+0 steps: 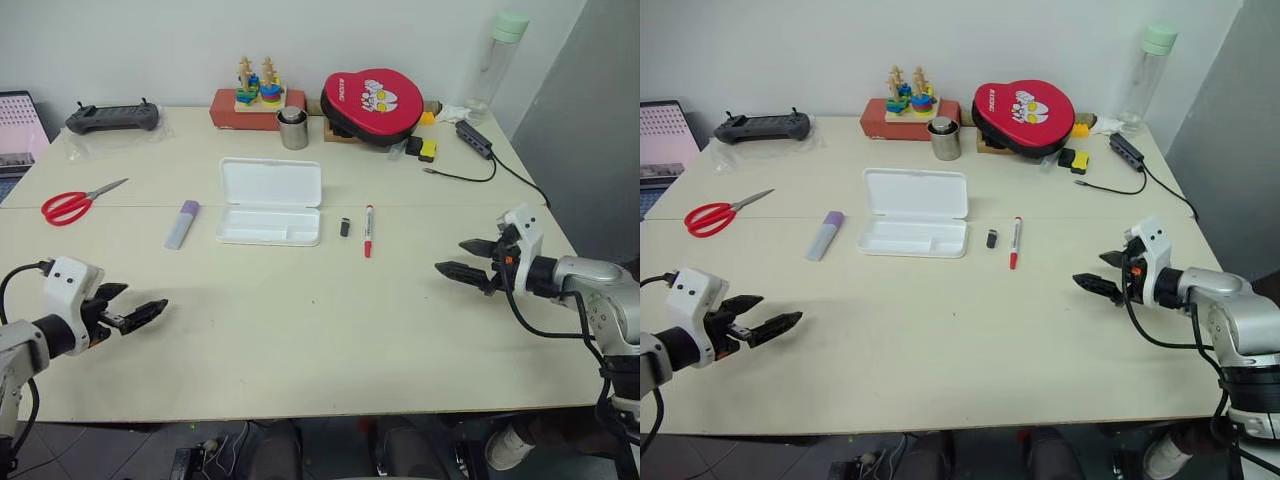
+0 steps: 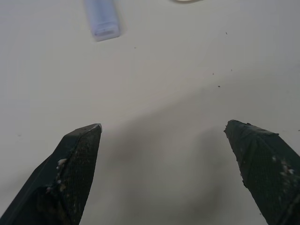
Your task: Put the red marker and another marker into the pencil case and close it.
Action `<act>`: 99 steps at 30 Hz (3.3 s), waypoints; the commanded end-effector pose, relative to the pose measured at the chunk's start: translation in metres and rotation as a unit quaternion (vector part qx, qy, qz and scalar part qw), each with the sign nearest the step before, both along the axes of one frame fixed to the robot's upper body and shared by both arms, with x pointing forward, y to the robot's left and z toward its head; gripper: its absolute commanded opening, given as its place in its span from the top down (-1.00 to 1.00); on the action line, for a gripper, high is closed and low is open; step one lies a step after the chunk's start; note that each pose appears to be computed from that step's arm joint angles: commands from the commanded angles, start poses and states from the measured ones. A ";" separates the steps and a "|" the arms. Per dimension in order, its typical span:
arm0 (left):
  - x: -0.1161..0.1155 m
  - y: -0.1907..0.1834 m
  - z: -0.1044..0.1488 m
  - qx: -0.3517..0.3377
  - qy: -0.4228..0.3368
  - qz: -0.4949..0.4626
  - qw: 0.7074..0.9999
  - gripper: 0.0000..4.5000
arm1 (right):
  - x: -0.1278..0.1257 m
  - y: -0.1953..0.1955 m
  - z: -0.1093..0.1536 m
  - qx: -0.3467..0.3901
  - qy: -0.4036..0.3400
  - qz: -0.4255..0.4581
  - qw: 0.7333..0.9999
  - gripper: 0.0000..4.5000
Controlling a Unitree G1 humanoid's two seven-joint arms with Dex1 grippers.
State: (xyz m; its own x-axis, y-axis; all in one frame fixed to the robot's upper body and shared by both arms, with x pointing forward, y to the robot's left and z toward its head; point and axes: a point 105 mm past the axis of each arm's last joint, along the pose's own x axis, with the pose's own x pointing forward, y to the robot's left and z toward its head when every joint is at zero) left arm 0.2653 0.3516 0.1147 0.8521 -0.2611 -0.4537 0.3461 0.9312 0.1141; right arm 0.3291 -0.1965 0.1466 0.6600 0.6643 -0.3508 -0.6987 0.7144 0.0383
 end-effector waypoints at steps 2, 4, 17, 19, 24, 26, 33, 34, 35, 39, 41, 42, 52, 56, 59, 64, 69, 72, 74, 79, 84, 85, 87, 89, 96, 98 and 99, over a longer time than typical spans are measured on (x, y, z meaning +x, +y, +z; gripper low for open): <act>0.000 0.002 0.017 0.019 -0.016 -0.005 1.000 -1.00 | -0.001 0.006 0.012 0.001 -0.021 0.015 1.000 -0.98; 0.000 0.001 0.015 0.021 -0.013 -0.004 1.000 -1.00 | -0.001 0.006 0.012 0.002 -0.020 0.016 1.000 -0.98; 0.004 -0.002 0.013 0.025 -0.012 -0.010 1.000 -1.00 | -0.002 0.008 0.006 0.008 -0.013 0.021 1.000 -0.98; 0.005 -0.003 0.013 0.026 -0.013 -0.012 1.000 -1.00 | -0.002 0.007 0.005 0.007 -0.012 0.019 1.000 -0.98; 0.006 -0.004 0.013 0.027 -0.010 -0.018 0.999 -1.00 | -0.005 0.008 0.005 0.008 -0.009 0.025 1.000 -0.98; 0.007 -0.003 0.012 0.027 -0.009 -0.018 0.999 -1.00 | -0.005 0.007 0.004 0.005 -0.009 0.023 1.000 -0.98; 0.013 -0.016 0.012 0.022 -0.016 -0.042 0.999 -1.00 | -0.007 0.023 0.017 0.003 -0.032 0.068 0.997 -0.98; 0.015 -0.022 0.013 0.017 -0.021 -0.051 0.998 -1.00 | -0.004 0.033 0.022 0.003 -0.042 0.085 0.996 -0.98; 0.019 -0.031 0.013 0.011 -0.027 -0.064 0.998 -1.00 | 0.000 0.047 0.029 0.003 -0.054 0.106 0.993 -0.98; 0.035 -0.073 0.015 -0.019 -0.060 -0.119 0.991 -1.00 | 0.010 0.114 0.044 -0.005 -0.085 0.196 0.977 -0.98; 0.040 -0.098 0.018 -0.044 -0.079 -0.151 0.984 -1.00 | 0.018 0.144 0.040 -0.015 -0.093 0.226 0.970 -0.98; 0.042 -0.108 0.019 -0.053 -0.085 -0.161 0.982 -1.00 | 0.022 0.154 0.038 -0.018 -0.094 0.231 0.968 -0.98; 0.050 -0.151 0.028 -0.107 -0.130 -0.175 0.970 -1.00 | 0.070 0.219 0.005 -0.080 -0.112 0.235 0.962 -0.98; 0.050 -0.153 0.026 -0.111 -0.134 -0.169 0.970 -1.00 | 0.077 0.234 0.001 -0.078 -0.111 0.225 0.965 -0.98; 0.051 -0.155 0.026 -0.116 -0.137 -0.164 0.970 -1.00 | 0.075 0.243 -0.004 -0.083 -0.106 0.233 0.963 -0.98; 0.052 -0.158 0.025 -0.116 -0.140 -0.161 0.970 -1.00 | 0.075 0.249 -0.022 -0.112 -0.094 0.224 0.963 -0.91; 0.053 -0.159 0.026 -0.118 -0.143 -0.158 0.970 -1.00 | 0.080 0.246 -0.034 -0.145 -0.082 0.190 0.968 -0.50; 0.054 -0.160 0.027 -0.118 -0.145 -0.157 0.970 -1.00 | 0.081 0.246 -0.034 -0.150 -0.083 0.181 0.968 -0.16; 0.054 -0.160 0.028 -0.118 -0.148 -0.156 0.970 -1.00 | 0.081 0.247 -0.033 -0.150 -0.087 0.184 0.968 0.05; 0.055 -0.154 0.035 -0.128 -0.162 -0.140 0.968 -1.00 | 0.080 0.251 -0.028 -0.153 -0.097 0.201 0.963 0.61; 0.056 -0.148 0.042 -0.135 -0.175 -0.128 0.967 -1.00 | 0.077 0.253 -0.027 -0.157 -0.106 0.219 0.957 0.99; 0.056 -0.147 0.043 -0.134 -0.176 -0.127 0.967 -1.00 | 0.077 0.253 -0.026 -0.157 -0.106 0.222 0.956 0.99; 0.056 -0.145 0.046 -0.133 -0.180 -0.123 0.967 -1.00 | 0.075 0.254 -0.025 -0.156 -0.111 0.232 0.954 0.99; 0.056 -0.143 0.048 -0.133 -0.184 -0.119 0.967 -1.00 | 0.073 0.257 -0.022 -0.151 -0.119 0.247 0.950 0.99; 0.036 -0.131 0.051 -0.128 -0.172 -0.129 0.968 -1.00 | 0.043 0.255 -0.030 -0.143 -0.116 0.382 0.906 0.99; 0.026 -0.124 0.047 -0.109 -0.156 -0.143 0.971 -1.00 | 0.034 0.251 -0.036 -0.147 -0.116 0.409 0.893 0.99; 0.021 -0.119 0.044 -0.096 -0.144 -0.149 0.974 -1.00 | 0.031 0.248 -0.038 -0.152 -0.118 0.419 0.887 0.99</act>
State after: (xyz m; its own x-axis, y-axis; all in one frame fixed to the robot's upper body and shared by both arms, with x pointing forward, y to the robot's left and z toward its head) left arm 0.2964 0.2263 0.1456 0.8248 -0.5511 -0.1266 0.5581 0.8294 0.0251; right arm 0.3699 0.0501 0.1051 0.1211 0.8526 -0.5084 -0.9646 -0.0198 -0.2629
